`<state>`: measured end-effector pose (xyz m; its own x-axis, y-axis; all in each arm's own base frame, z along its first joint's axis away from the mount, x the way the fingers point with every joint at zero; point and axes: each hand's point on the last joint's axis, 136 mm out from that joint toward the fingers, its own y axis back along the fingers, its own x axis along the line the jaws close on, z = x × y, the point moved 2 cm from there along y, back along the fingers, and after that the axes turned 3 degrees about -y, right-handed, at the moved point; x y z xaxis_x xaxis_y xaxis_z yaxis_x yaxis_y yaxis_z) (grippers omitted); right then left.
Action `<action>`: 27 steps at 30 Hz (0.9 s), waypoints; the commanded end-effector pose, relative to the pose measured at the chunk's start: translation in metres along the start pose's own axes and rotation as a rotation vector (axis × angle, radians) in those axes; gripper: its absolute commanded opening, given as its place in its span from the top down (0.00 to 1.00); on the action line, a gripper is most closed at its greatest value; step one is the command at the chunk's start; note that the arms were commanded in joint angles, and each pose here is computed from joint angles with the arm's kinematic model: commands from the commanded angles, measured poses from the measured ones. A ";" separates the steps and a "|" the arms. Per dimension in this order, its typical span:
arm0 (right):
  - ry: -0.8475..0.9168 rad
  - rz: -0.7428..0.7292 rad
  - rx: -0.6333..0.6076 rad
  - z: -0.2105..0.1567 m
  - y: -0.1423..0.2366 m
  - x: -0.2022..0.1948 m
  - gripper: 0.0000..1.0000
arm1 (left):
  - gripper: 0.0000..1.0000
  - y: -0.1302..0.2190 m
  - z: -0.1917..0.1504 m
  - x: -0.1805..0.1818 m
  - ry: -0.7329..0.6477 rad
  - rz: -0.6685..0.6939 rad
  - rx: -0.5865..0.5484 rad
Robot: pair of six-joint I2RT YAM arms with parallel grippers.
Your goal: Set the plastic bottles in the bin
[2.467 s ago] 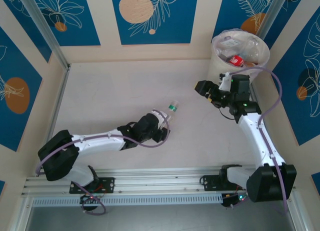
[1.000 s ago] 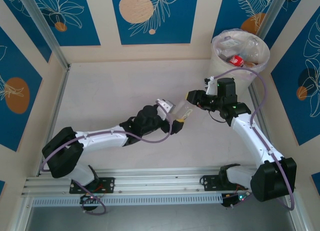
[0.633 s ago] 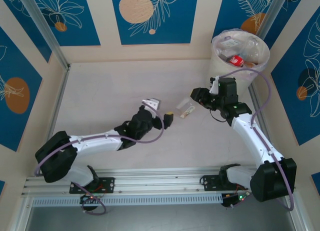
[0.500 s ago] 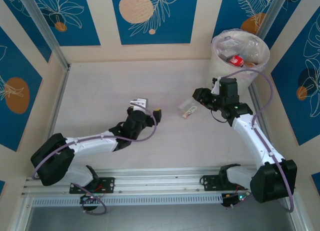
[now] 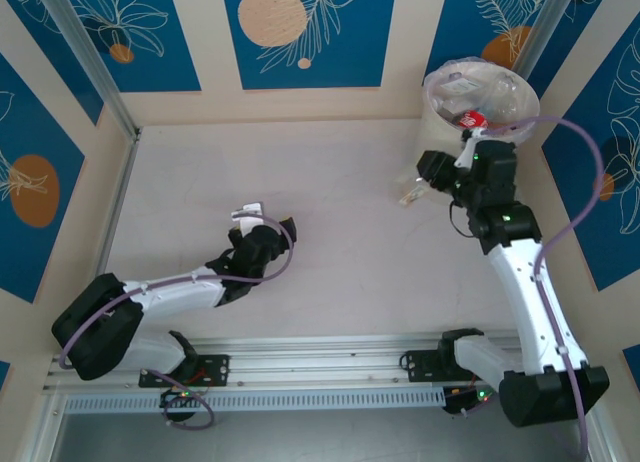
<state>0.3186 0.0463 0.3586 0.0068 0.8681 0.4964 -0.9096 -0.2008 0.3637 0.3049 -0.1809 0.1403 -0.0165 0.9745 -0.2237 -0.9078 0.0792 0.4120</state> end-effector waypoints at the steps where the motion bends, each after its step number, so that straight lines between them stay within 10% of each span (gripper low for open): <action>1: 0.149 -0.157 -0.232 0.059 0.043 -0.011 1.00 | 0.00 -0.001 0.004 0.007 0.059 0.012 -0.014; 15: 0.181 -0.398 -0.746 0.204 0.039 -0.055 0.99 | 0.00 -0.007 -0.003 0.020 0.114 -0.001 0.015; 27: 0.414 -0.552 -0.748 0.209 -0.024 -0.087 0.99 | 0.00 -0.006 -0.007 0.029 0.135 0.020 0.022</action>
<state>0.4369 -0.1145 0.4429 0.4392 0.8916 0.1100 -0.8928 0.4468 -0.0569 0.3068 -0.1593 0.1236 -0.0748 0.9505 -0.3015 -0.8935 0.0704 0.4435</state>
